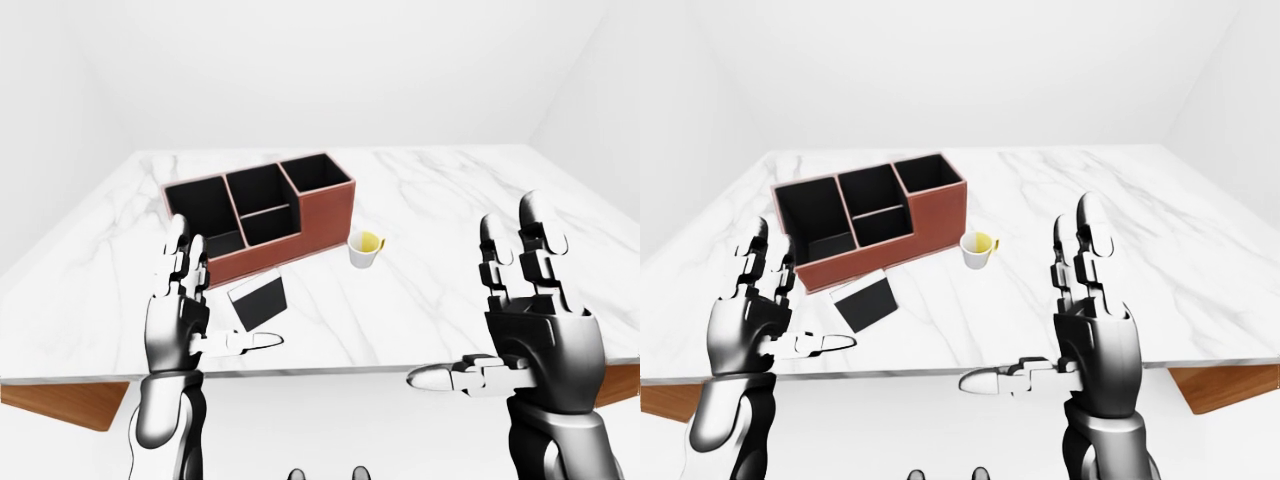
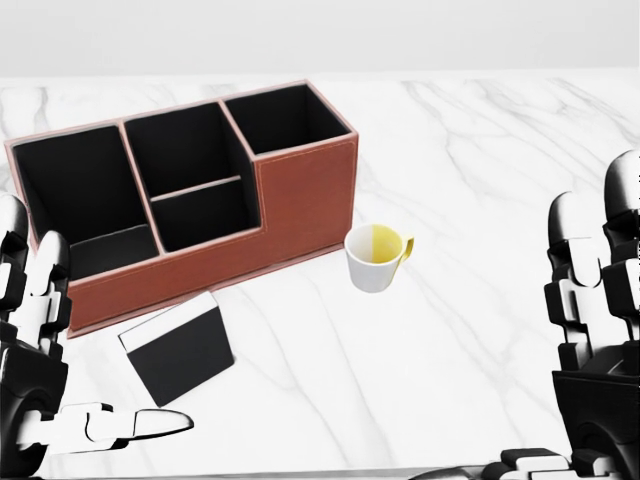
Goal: Pick up the book and place it in the front compartment of the caddy.
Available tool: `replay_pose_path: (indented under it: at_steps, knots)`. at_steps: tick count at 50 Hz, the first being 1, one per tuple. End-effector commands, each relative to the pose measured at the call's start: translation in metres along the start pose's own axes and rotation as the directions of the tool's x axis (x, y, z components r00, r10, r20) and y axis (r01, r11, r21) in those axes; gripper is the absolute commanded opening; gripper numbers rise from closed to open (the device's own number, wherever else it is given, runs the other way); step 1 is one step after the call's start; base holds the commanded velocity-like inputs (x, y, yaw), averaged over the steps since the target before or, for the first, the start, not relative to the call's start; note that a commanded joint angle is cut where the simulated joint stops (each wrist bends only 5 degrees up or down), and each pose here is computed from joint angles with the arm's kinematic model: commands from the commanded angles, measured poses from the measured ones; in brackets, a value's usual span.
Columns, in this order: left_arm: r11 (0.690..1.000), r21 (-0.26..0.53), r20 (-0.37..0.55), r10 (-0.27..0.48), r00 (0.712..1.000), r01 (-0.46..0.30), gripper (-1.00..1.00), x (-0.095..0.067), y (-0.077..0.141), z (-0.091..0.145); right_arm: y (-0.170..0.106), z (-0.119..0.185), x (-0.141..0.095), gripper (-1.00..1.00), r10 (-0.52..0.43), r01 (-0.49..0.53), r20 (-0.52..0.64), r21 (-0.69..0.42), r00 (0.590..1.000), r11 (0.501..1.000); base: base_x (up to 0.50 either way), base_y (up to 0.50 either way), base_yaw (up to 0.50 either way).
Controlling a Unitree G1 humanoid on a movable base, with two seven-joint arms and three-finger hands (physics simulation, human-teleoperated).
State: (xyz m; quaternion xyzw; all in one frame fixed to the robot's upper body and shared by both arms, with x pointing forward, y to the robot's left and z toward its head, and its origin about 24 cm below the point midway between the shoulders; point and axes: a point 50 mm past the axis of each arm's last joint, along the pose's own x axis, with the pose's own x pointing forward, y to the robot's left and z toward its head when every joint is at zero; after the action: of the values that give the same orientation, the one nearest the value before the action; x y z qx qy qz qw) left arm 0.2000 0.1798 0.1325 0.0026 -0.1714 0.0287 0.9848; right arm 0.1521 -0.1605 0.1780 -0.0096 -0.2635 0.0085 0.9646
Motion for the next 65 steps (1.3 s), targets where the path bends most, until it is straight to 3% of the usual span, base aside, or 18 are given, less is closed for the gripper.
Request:
replay_pose_path:
  at_steps: [1, 19, 41, 54, 59, 65]
  knots:
    - [1.0, 0.002, 0.001, -0.001, 1.0, 0.001, 1.0, -0.001, 0.0, 0.0, 0.001, -0.001, 0.0, 1.0, 0.008, -0.008, -0.006, -0.005, 1.0, 1.0, 0.5, -0.09, 0.0]
    - [1.0, 0.007, -0.002, 0.001, 1.0, -0.001, 1.0, -0.001, 0.0, 0.0, 0.002, -0.003, -0.001, 1.0, 0.016, -0.017, -0.019, -0.025, 1.0, 1.0, 0.49, -0.21, 0.0]
    - [1.0, 0.01, 0.011, 0.001, 1.0, -0.001, 1.0, -0.002, 0.0, 0.004, 0.003, -0.003, -0.001, 1.0, 0.019, -0.019, -0.02, -0.021, 1.0, 1.0, 0.5, 0.0, 0.0]
    - [1.0, 0.024, 0.027, -0.007, 1.0, 0.006, 1.0, -0.006, -0.002, 0.01, 0.002, -0.001, -0.002, 1.0, 0.013, -0.013, -0.015, -0.022, 1.0, 1.0, 0.04, 0.0, 0.0]
    - [0.998, 0.062, 0.03, -0.015, 0.999, 0.014, 1.0, -0.009, -0.002, 0.013, 0.002, 0.0, -0.002, 1.0, 0.014, -0.014, -0.01, -0.024, 1.0, 1.0, 0.0, 0.0, 0.0]
    - [0.981, 0.188, 0.0, -0.045, 0.999, 0.044, 1.0, -0.013, -0.003, 0.012, 0.002, -0.001, -0.001, 1.0, 0.011, -0.011, -0.015, -0.026, 1.0, 1.0, 0.0, 0.0, 0.0]
